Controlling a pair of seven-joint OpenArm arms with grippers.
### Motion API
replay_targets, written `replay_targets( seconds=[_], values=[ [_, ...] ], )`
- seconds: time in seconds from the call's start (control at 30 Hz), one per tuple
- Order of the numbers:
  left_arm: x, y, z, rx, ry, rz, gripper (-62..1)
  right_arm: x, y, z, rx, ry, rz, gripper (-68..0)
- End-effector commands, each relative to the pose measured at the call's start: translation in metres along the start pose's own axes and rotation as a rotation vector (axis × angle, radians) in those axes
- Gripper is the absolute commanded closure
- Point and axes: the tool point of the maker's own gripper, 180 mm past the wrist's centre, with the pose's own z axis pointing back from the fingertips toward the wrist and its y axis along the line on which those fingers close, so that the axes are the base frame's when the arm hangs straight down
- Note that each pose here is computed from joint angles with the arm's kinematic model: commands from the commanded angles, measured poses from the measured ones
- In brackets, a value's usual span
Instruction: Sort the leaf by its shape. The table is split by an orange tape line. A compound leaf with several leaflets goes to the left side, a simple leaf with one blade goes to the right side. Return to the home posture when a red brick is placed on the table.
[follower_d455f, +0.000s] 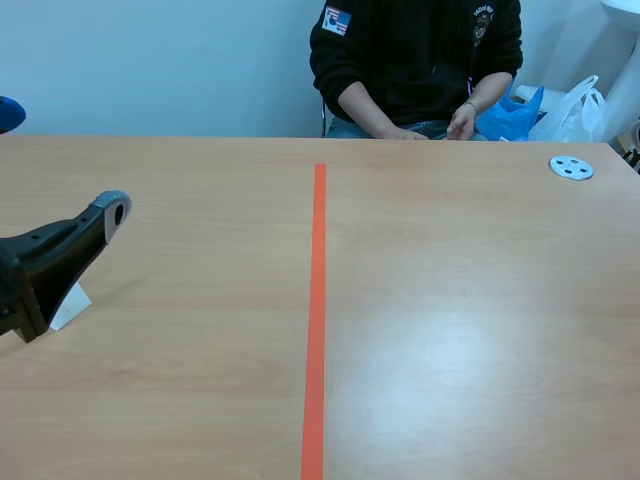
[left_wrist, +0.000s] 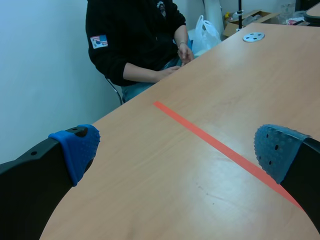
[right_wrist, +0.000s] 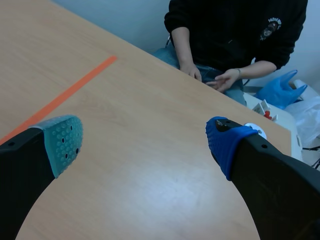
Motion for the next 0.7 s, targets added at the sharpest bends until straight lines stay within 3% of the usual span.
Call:
replay_targets(
  seconds=[0.0, 0.17, 0.37, 0.5, 0.67],
  values=[
    [0.008, 0.003, 0.000, 0.011, -0.029, -0.004, -62.3, 0.004, -0.008, 0.001, -0.013, -0.021, -0.019, -50.4],
    [0.008, 0.003, 0.001, 0.021, -0.032, 0.006, -62.3, 0.004, -0.002, 0.001, 0.025, -0.016, -0.064, -50.4],
    [0.008, 0.003, 0.001, 0.023, -0.032, 0.007, -62.3, 0.005, 0.006, 0.002, 0.070, -0.020, -0.059, -50.4],
    [0.008, 0.003, 0.001, 0.023, -0.033, 0.008, -62.3, 0.007, 0.008, 0.002, 0.081, -0.033, -0.068, -58.8],
    [0.010, 0.005, 0.001, 0.029, -0.044, 0.037, -62.3, 0.011, 0.008, 0.002, 0.083, -0.054, -0.075, -59.5]
  ],
)
